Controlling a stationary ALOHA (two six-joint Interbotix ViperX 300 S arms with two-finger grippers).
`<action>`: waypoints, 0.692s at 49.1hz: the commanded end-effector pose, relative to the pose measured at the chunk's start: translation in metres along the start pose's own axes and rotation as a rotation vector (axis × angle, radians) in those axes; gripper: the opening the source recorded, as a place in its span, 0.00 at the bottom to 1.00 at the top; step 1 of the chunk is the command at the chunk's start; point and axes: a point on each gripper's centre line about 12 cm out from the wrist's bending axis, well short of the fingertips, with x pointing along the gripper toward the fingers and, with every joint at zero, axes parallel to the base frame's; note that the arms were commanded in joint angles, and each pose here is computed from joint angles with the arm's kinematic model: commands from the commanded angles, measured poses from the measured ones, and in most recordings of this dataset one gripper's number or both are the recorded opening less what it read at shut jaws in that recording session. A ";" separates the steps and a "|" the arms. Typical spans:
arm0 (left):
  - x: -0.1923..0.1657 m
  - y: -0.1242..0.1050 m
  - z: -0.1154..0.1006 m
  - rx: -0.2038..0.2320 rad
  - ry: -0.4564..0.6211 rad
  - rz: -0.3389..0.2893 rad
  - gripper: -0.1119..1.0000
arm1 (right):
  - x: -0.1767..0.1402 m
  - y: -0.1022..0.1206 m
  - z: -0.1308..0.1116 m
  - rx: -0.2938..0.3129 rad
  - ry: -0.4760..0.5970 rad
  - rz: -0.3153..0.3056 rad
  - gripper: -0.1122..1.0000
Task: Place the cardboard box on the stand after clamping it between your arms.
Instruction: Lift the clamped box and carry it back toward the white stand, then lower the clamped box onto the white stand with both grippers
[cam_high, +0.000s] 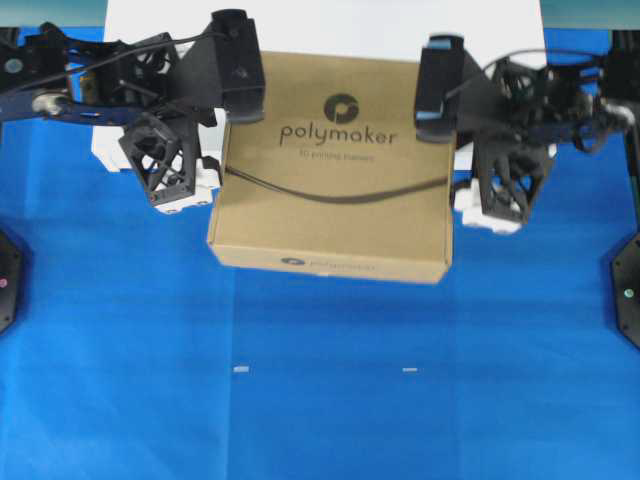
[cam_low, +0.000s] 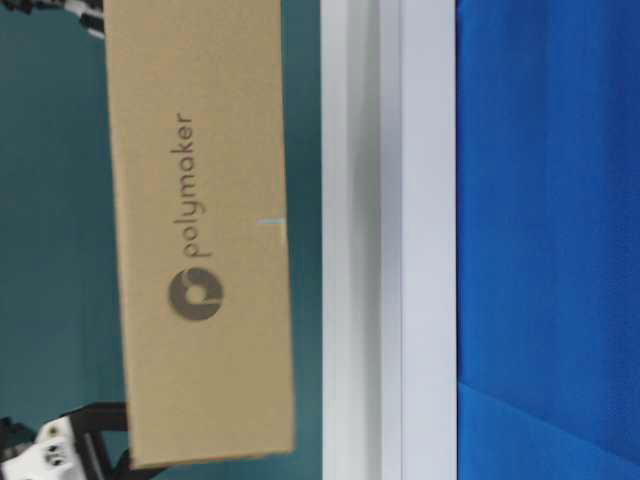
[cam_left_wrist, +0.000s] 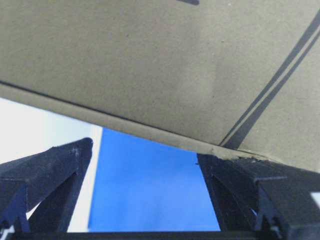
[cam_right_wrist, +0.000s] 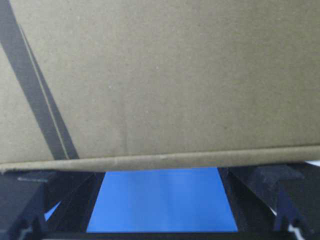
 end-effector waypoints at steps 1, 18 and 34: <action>-0.022 -0.009 0.057 -0.021 -0.208 -0.023 0.85 | -0.040 -0.013 0.077 0.070 -0.312 -0.009 0.97; -0.024 0.037 0.070 -0.021 -0.273 0.071 0.85 | -0.032 -0.037 0.073 0.079 -0.291 0.054 0.97; -0.024 0.071 0.083 -0.016 -0.304 0.143 0.85 | -0.006 -0.048 0.063 0.007 -0.212 0.060 0.97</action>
